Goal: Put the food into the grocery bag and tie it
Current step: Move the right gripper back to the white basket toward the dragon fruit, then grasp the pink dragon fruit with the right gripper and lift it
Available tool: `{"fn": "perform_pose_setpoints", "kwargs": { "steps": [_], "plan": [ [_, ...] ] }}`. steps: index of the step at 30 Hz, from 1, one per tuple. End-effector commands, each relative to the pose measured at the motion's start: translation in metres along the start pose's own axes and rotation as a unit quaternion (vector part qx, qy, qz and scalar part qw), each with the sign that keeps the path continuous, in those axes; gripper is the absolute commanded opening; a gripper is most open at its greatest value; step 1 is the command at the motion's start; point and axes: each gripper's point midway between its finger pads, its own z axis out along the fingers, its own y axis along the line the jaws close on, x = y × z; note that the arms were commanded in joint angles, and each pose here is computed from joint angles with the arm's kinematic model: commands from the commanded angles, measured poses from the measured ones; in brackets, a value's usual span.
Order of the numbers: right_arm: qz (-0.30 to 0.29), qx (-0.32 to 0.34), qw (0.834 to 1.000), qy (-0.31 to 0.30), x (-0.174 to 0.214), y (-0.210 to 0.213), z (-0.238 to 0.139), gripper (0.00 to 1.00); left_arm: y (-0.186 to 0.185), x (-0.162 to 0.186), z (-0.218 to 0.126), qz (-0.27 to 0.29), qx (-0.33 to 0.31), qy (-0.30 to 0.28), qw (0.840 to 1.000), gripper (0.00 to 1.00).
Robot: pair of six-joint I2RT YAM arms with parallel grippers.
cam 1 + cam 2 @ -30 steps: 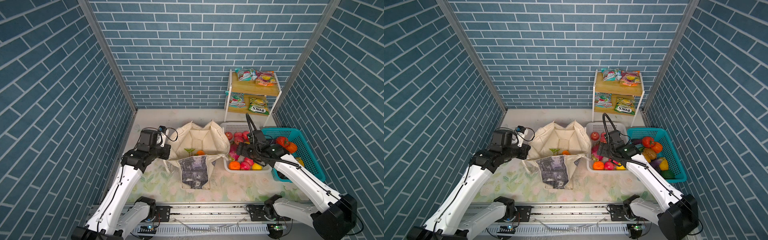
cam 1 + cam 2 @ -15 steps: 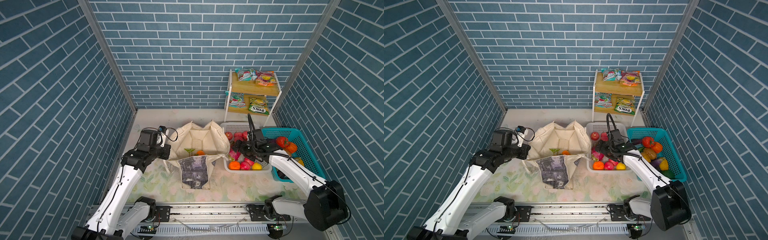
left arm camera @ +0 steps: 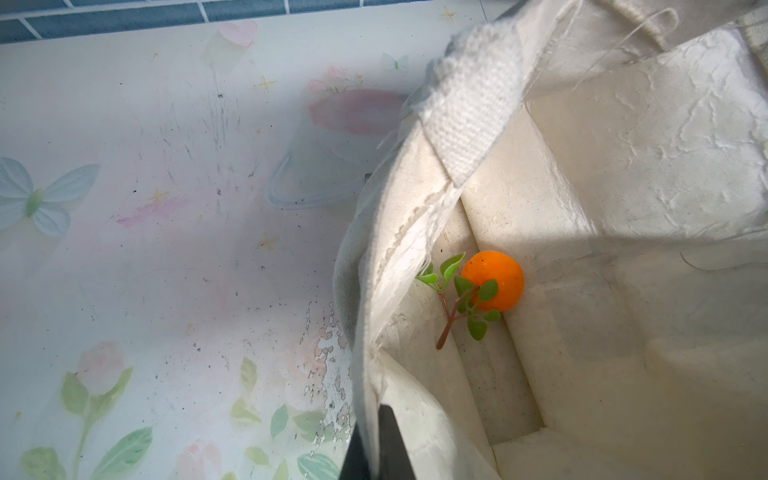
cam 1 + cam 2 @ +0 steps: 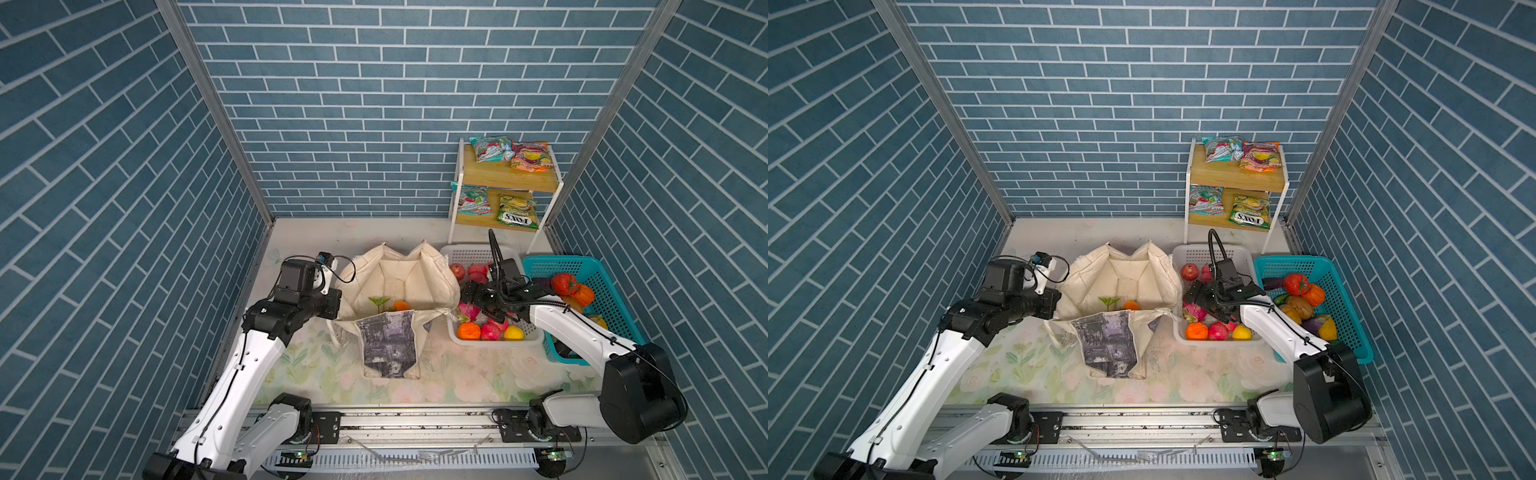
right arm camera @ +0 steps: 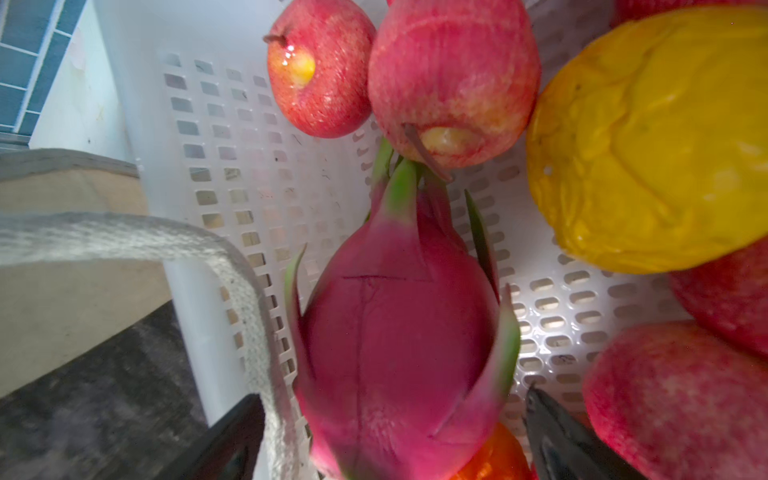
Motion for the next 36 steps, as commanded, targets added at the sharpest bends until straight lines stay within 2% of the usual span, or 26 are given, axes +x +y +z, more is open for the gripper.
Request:
{"fn": "perform_pose_setpoints", "kwargs": {
  "steps": [1,16,21,26,32,36],
  "plan": [
    [0.016,0.005,1.000,0.008,0.003,-0.005,0.008,0.99,0.003,-0.002,-0.002,0.000,-0.007,-0.011,1.000,0.00],
    [0.017,0.004,1.000,0.010,-0.001,-0.005,0.027,0.98,0.002,-0.003,-0.002,0.000,-0.004,-0.012,1.000,0.00],
    [0.017,0.007,1.000,0.006,-0.002,-0.006,0.030,0.91,0.002,-0.003,-0.002,0.001,-0.003,-0.012,1.000,0.00],
    [0.019,0.008,1.000,-0.003,-0.005,-0.007,0.026,0.77,0.002,-0.002,-0.002,0.000,-0.003,-0.011,1.000,0.00],
    [0.008,0.012,1.000,-0.026,-0.011,-0.006,-0.001,0.70,0.001,-0.002,-0.002,0.001,-0.003,-0.011,1.000,0.00],
    [-0.013,0.032,0.996,-0.080,-0.027,-0.007,-0.049,0.68,0.001,-0.003,-0.002,0.001,-0.002,-0.012,1.000,0.00]
  ]
}}
